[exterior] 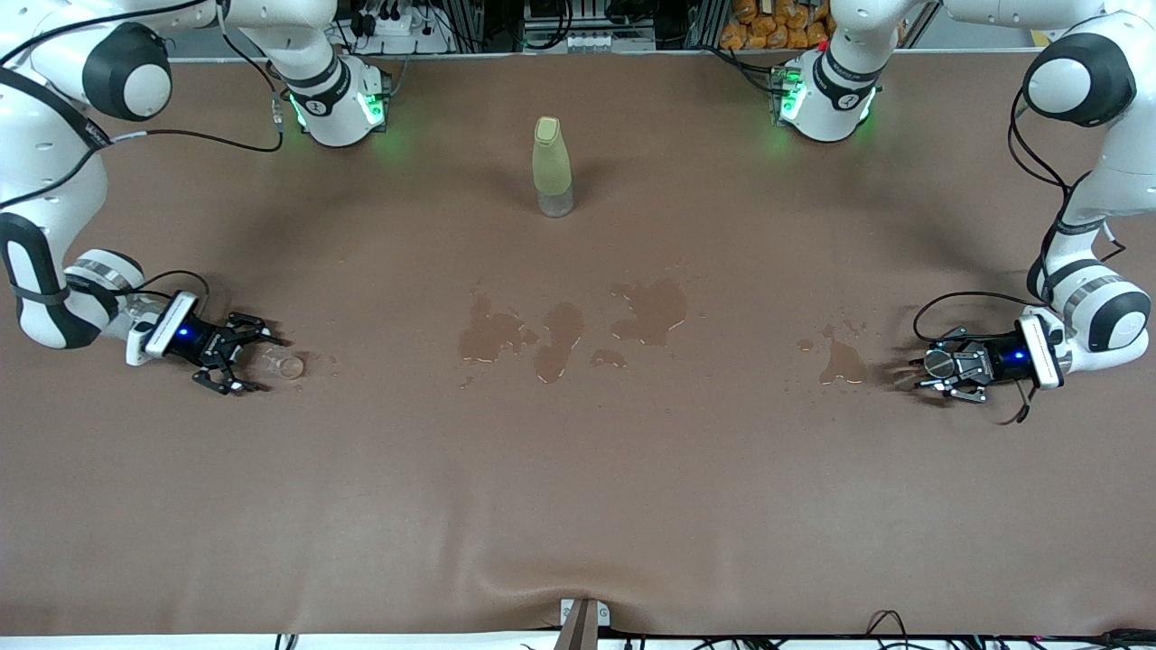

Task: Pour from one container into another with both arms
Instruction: 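Close the left gripper on the jigger while the right gripper grasps the beaker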

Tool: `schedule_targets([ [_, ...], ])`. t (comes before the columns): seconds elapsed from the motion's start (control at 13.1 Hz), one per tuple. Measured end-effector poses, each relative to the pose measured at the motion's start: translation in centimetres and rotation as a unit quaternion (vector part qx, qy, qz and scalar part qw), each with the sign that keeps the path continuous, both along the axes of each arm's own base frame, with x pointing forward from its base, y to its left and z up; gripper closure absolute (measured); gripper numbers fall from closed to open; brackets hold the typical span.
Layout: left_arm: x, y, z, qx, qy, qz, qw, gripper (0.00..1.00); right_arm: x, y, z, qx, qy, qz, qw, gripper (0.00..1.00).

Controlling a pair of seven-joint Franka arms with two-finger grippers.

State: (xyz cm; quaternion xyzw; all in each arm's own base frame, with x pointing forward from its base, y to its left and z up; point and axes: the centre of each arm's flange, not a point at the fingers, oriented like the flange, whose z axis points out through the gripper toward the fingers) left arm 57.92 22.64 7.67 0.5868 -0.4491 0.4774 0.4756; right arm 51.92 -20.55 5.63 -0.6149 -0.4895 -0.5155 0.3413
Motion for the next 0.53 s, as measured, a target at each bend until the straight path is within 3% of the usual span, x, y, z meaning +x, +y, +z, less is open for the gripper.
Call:
schedule_targets([
  [0.15, 0.0, 0.0, 0.0, 0.000, 0.000, 0.000, 1.000, 0.66, 0.2, 0.7, -0.6, 0.005, -0.001, -0.002, 1.000, 0.00],
  [0.23, 0.1, 0.0, 0.0, 0.001, -0.001, 0.000, 1.000, 0.74, 0.3, 1.1, -0.8, 0.007, -0.002, -0.003, 1.000, 0.00],
  [0.53, 0.1, 0.1, 0.1, 0.001, -0.002, 0.000, 1.000, 0.79, 1.2, 2.7, -0.9, 0.015, -0.007, -0.002, 1.000, 0.00],
])
